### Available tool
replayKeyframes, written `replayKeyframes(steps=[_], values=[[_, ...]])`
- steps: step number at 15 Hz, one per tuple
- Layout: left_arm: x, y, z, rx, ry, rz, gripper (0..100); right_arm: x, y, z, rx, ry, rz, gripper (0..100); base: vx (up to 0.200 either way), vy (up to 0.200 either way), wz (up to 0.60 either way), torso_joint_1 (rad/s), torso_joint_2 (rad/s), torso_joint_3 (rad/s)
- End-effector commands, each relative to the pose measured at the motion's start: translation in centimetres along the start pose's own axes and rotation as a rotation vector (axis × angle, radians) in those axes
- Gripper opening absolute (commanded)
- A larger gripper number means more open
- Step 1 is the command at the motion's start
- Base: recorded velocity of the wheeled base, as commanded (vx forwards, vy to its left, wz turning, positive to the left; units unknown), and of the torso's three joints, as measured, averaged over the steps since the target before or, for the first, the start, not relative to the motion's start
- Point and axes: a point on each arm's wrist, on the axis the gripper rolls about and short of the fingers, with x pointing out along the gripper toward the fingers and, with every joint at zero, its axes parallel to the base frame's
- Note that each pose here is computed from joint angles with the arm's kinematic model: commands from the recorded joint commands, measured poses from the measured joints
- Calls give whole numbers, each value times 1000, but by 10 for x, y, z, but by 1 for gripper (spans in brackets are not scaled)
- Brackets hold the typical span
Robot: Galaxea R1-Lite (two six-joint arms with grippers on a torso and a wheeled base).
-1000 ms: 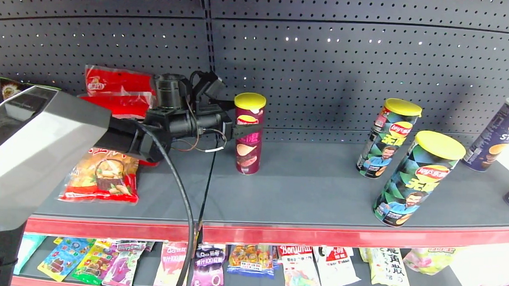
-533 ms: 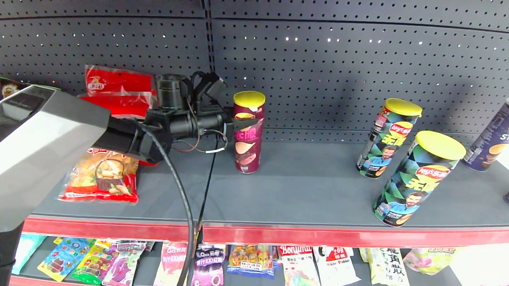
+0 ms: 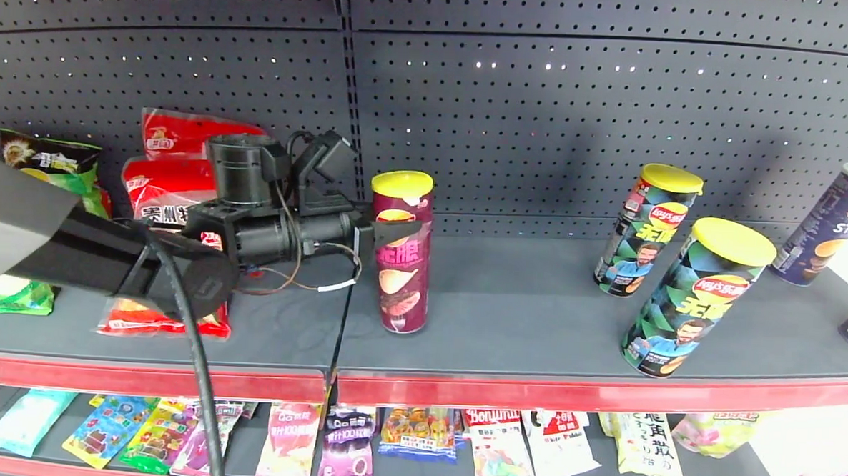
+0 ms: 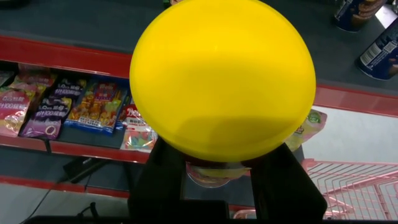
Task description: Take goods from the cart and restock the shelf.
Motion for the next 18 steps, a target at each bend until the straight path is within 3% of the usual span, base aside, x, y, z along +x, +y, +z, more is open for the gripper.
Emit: replayKeyframes(steps=[1,4,18], values=[[-19,-20,3,28,-41,44,0,0,0,0,0,-3,0,0,0,0,0,0,0,0],[-21,-38,-6,32,-48,71,0,0,0,0,0,-6,-1,0,0,0,0,0,0,0],[-33,-33,-24,23,-14,149,0,-1,0,2,2,-7,-1,0,0,0,0,0,0,0]])
